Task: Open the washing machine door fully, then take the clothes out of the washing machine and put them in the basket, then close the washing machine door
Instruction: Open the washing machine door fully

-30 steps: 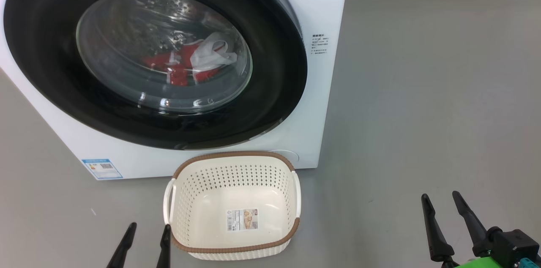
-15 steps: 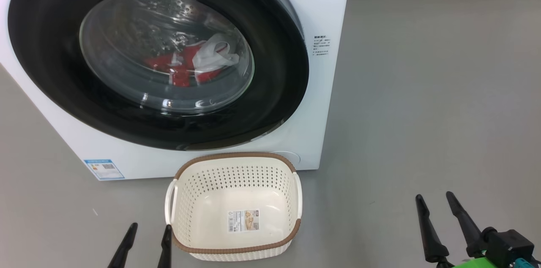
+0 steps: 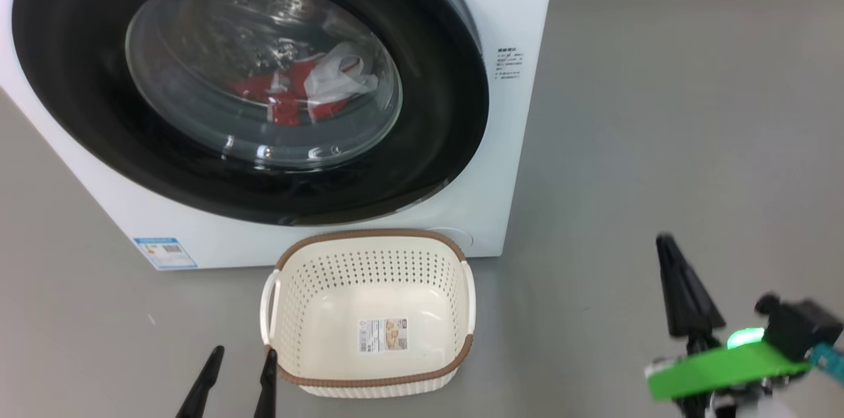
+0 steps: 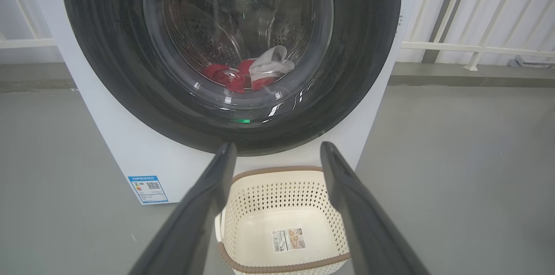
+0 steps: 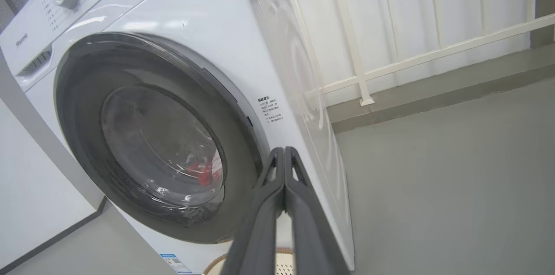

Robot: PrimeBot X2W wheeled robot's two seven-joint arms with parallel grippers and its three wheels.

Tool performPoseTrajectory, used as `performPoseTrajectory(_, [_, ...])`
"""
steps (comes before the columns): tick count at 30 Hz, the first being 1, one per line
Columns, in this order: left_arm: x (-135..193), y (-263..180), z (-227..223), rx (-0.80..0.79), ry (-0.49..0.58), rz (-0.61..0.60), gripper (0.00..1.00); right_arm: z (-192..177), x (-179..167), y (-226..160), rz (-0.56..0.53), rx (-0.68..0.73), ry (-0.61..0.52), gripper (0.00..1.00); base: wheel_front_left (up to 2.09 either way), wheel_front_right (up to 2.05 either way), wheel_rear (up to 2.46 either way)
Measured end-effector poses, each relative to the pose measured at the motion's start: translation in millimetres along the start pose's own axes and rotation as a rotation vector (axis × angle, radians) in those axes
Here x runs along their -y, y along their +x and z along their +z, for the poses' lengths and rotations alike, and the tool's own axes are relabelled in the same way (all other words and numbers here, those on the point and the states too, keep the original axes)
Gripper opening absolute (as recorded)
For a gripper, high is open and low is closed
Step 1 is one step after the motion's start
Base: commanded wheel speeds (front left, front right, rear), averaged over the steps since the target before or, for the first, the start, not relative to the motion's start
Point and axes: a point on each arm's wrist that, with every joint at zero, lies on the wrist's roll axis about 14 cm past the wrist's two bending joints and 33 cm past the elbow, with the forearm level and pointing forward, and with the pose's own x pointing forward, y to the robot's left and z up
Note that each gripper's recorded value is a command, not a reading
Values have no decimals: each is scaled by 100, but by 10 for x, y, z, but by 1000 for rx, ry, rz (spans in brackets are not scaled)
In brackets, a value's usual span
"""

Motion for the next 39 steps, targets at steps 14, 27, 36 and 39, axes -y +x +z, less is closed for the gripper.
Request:
performPoseTrajectory(14, [4,212,73,22,-15,-2,100,382,-462,930,138,120,169,0,0,0,0])
performPoseTrajectory(27, [-114,341,41,11,-12,29,100,335,-993,1715,298,-26,414,0,0,0,0])
performPoseTrajectory(36, [-166,369,-40,-14,-24,46,100,171,-1231,2008,378,-268,578,0,0,0,0])
performPoseTrajectory(39, [-165,411,-42,-14,-24,44,100,146,-1297,2066,407,-337,616,0,0,0,0])
